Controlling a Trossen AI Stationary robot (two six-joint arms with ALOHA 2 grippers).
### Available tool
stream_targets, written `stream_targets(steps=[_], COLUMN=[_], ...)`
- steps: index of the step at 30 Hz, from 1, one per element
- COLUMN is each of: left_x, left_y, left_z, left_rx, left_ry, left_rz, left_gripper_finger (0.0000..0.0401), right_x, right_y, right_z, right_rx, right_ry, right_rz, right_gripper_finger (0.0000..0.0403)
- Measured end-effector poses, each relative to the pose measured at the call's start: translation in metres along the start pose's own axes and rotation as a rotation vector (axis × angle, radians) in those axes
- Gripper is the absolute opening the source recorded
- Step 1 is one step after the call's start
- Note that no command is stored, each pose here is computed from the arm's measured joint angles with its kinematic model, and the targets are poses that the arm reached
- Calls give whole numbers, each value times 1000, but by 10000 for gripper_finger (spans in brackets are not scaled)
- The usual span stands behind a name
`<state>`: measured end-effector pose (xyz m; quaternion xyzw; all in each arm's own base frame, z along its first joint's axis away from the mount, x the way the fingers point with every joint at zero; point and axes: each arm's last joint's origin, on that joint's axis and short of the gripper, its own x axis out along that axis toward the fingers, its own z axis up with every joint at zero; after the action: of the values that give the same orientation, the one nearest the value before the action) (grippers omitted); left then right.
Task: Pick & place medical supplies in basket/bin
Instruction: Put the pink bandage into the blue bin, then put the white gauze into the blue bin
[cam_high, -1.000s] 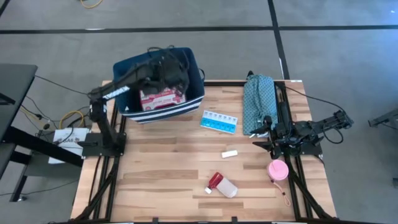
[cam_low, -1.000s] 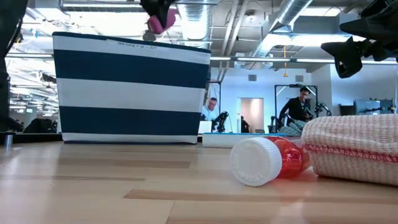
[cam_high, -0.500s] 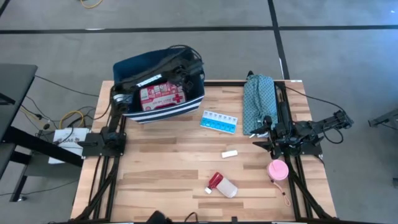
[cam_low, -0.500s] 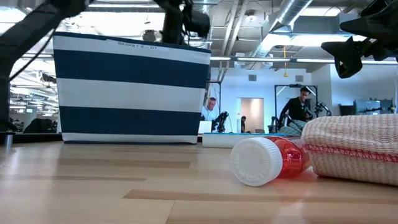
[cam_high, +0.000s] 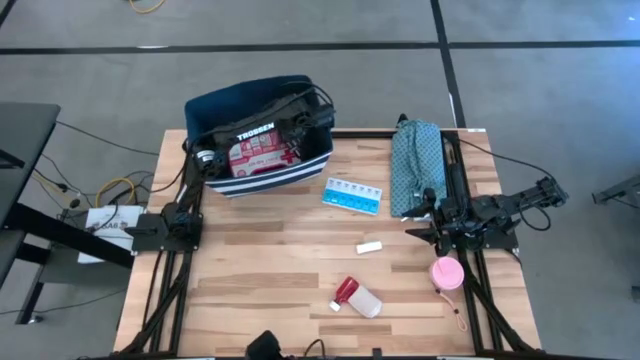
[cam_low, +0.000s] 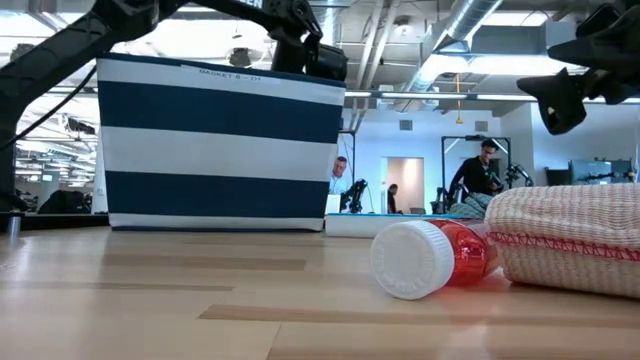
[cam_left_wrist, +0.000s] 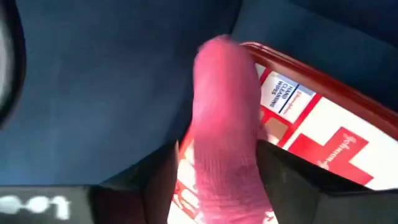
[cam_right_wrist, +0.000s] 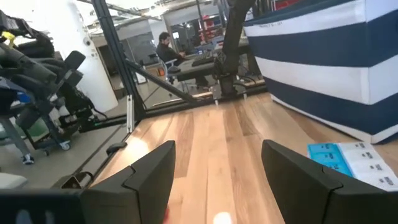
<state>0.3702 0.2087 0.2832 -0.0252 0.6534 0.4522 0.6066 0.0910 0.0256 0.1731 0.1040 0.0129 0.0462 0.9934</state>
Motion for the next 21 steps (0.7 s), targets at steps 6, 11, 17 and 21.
stream_targets(steps=[6,11,17,21], left_x=[-19,-48,-89,-128], left_y=[-2,4,23,40], left_z=[1,0,-24,-50], left_rx=[47,51,14,-53], left_ry=[-65,-166,-267,-370], left_rz=[-17,-31,15,-62], left_gripper_finger=[224,215,207,202], right_x=[0,0,0,0], right_y=[0,0,0,0], right_z=[0,0,0,0], right_rx=[24,24,24,24], right_ry=[1,4,5,5], right_rz=[1,6,5,5], right_gripper_finger=[234,234,234,234])
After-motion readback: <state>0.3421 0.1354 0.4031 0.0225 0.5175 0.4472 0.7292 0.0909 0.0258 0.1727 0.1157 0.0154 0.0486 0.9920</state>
